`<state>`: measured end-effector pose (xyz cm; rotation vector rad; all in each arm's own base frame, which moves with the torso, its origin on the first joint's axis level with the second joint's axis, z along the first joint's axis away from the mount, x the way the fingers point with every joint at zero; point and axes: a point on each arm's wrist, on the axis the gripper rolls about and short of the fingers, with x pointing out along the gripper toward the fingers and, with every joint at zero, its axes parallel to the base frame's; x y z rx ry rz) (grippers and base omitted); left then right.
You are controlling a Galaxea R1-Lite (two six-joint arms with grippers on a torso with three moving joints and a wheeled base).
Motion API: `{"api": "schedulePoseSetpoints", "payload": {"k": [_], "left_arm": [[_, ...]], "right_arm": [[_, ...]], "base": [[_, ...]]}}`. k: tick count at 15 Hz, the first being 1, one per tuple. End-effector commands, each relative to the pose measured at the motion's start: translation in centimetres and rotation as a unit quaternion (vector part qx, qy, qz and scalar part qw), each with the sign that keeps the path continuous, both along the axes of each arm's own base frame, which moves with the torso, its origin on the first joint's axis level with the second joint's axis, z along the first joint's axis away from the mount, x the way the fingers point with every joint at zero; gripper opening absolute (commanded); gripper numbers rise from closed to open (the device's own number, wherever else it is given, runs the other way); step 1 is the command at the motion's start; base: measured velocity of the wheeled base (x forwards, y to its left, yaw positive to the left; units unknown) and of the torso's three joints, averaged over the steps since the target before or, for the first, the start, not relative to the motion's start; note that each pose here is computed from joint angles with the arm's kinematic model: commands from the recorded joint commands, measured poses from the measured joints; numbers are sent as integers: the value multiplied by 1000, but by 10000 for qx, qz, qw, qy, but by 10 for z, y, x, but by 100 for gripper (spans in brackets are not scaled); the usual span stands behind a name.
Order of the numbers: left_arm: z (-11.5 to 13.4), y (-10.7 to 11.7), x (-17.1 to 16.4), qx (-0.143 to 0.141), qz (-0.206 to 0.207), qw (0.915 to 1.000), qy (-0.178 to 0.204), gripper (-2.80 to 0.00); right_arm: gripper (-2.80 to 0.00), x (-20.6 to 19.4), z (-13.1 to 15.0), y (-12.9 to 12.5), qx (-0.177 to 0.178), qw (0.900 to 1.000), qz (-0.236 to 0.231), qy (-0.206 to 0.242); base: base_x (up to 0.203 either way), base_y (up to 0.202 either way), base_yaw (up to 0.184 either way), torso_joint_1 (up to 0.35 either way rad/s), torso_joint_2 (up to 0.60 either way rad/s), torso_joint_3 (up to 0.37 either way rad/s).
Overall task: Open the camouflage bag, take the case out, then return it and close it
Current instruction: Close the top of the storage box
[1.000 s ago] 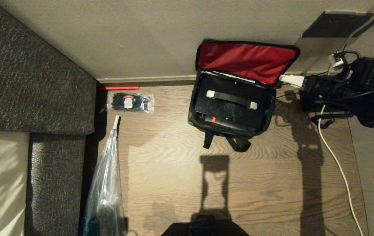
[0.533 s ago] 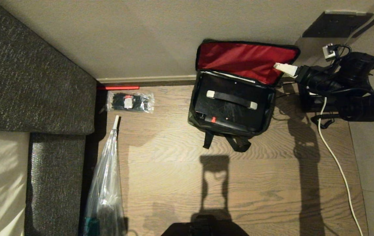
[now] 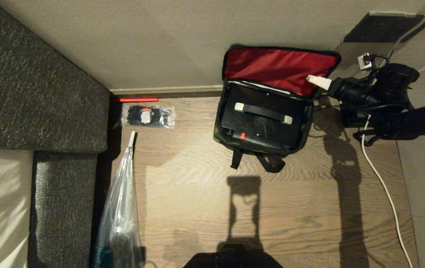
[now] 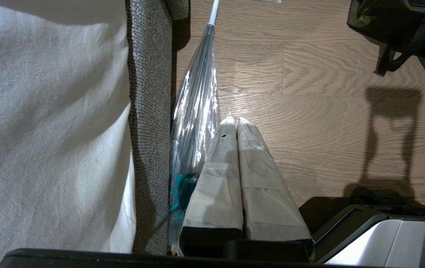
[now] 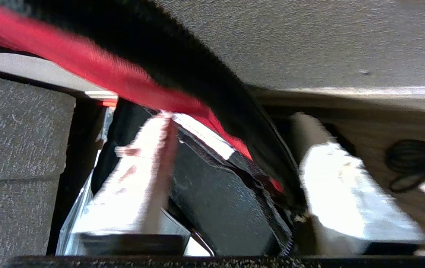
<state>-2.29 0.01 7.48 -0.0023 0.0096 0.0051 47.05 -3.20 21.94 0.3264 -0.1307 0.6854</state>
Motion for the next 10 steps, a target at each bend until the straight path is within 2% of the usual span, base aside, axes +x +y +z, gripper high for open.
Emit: {"api": "schedulePoseSetpoints", "payload": {"k": [1,6,10], "left_arm": [[0,0,0,-4,5,10000,-10,-280],[0,0,0,-4,5,10000,-3,-280],[0,0,0,-4,5,10000,-2,-280]], "right_arm": [[-280,-1,-2,0,-4,10000,21,33],[-280,-20,-14,3,-136,9995,115,247],[-280,-47,-39,7,-627,9945,657,527]], "base": [[0,0,0,0,0,0],[0,0,0,0,0,0],[0,0,0,0,0,0]]}}
